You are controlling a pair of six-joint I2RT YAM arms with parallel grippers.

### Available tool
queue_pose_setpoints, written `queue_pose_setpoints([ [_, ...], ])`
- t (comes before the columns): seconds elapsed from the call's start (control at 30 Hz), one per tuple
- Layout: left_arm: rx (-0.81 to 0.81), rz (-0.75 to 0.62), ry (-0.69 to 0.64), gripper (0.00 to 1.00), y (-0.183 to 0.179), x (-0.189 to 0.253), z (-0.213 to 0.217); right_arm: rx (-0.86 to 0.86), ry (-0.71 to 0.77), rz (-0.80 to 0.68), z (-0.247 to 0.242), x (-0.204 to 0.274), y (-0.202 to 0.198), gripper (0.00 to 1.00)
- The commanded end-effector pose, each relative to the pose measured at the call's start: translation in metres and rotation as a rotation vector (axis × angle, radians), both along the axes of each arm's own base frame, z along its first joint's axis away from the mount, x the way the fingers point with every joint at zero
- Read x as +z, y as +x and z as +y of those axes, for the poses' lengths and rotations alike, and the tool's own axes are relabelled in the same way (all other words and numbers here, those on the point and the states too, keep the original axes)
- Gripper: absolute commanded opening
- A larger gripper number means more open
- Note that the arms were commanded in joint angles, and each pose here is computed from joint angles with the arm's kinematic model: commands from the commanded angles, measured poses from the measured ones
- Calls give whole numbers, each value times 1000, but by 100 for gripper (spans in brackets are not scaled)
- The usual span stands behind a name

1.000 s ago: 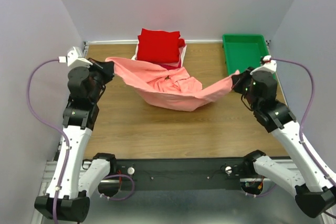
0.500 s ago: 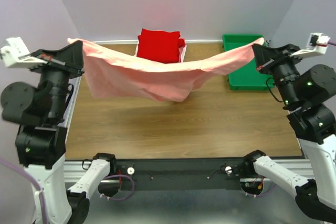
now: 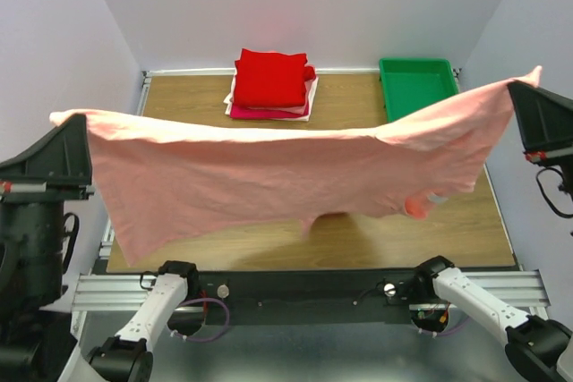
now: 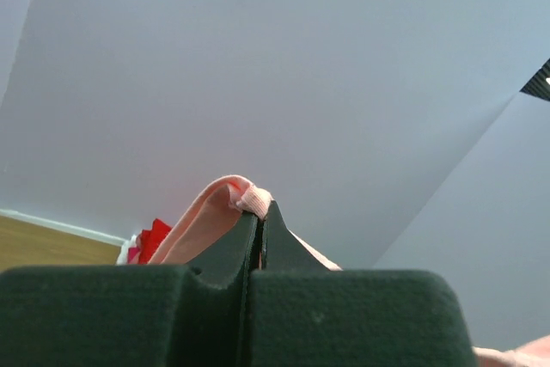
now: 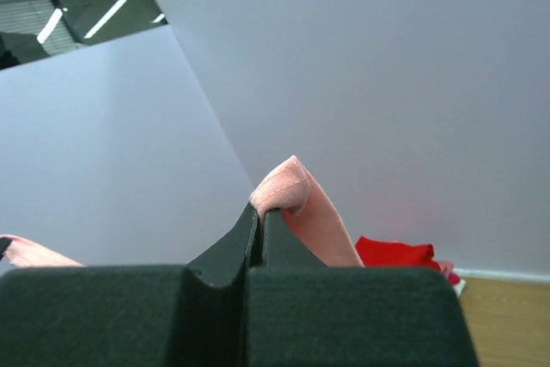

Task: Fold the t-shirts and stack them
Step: Flatten the tshirt out

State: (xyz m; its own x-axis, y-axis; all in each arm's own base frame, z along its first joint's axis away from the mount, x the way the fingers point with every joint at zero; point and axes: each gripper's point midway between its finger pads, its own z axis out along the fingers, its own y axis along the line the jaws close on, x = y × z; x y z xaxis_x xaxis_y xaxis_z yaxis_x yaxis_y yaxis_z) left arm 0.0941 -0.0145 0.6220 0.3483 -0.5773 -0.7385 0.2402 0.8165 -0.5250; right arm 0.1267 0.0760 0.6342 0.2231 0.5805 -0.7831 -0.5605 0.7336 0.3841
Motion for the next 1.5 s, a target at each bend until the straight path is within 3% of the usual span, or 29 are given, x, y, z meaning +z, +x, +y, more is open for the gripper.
queue_pose_setpoints([
  [0.0,-1,-68,-17,0,-38,12,5,74,0,-64,-2,17,-38,0],
  [0.2,-26,-145,-7,0,-74,32,3,134,11,-142,-5,40,-72,0],
  [0.43,-32,-187,-14,0,-88,39,4,124,25,-195,-13,56,-88,0],
  [0.57,40,-156,-53,0,-74,33,17,100,8,-147,-7,48,-63,1],
  [0.7,98,-29,-79,0,-23,1,23,21,-22,-25,2,21,-9,0],
  [0.87,190,227,-135,0,79,-89,29,-159,-52,196,5,-47,82,1],
  [0.9,205,324,-134,0,105,-127,28,-215,-35,243,0,-60,98,1],
  [0.97,225,396,-145,0,133,-160,27,-267,-57,341,5,-105,132,0],
  [1.1,335,610,-193,0,179,-264,37,-339,-130,510,16,-188,183,1],
  [1.17,378,659,-190,0,192,-298,41,-352,-149,565,23,-221,202,0],
  [1.2,381,632,-205,0,202,-303,41,-360,-182,630,27,-260,211,0],
  [1.23,394,681,-201,0,207,-334,42,-363,-177,653,30,-275,218,0],
  [1.33,422,713,-198,0,233,-373,45,-372,-215,716,41,-322,245,0],
  [1.47,443,761,-170,0,266,-406,53,-403,-302,832,53,-378,282,1],
])
